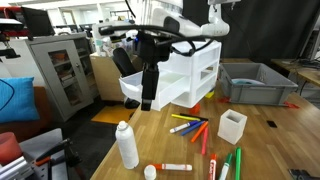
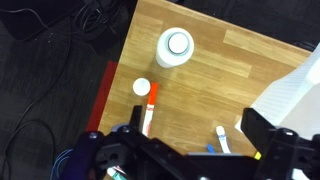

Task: Put the orange marker inside the white box on the right

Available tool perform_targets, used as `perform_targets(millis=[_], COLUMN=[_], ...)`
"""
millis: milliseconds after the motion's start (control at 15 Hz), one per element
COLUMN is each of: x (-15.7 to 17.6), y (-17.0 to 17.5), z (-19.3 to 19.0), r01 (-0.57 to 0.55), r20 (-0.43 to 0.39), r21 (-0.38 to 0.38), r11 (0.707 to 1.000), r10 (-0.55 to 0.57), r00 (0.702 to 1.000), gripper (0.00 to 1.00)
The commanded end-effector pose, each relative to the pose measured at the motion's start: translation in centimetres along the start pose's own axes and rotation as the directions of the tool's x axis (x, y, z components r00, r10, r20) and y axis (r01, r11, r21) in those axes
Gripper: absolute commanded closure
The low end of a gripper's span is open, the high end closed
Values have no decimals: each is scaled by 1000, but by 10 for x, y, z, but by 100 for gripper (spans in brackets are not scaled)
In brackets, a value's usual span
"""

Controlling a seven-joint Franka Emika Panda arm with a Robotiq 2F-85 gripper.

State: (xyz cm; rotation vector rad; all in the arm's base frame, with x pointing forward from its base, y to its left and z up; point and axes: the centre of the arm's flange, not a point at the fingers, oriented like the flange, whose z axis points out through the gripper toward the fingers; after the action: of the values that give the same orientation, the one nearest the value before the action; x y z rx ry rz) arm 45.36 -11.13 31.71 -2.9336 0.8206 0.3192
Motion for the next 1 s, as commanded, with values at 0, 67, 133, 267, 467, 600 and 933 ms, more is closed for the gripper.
perform_targets(millis=[0, 67, 133, 267, 467, 600, 933], x=[3, 5, 5, 5, 5, 12, 34], y=[4, 6, 5, 4, 4, 5, 13], z=[7, 10, 10, 9, 9, 19, 69], r01=[18, 28, 33, 37, 37, 40, 25], r20=[16, 21, 21, 17, 17, 32, 50], r21=[15, 23, 25, 26, 26, 34, 18], r11=[1000, 999, 999, 999, 999, 999, 1000], r10=[-18, -29, -34, -38, -38, -41, -25], r00=[1000, 999, 999, 999, 999, 999, 998], gripper=[0, 0, 0, 0, 0, 0, 0])
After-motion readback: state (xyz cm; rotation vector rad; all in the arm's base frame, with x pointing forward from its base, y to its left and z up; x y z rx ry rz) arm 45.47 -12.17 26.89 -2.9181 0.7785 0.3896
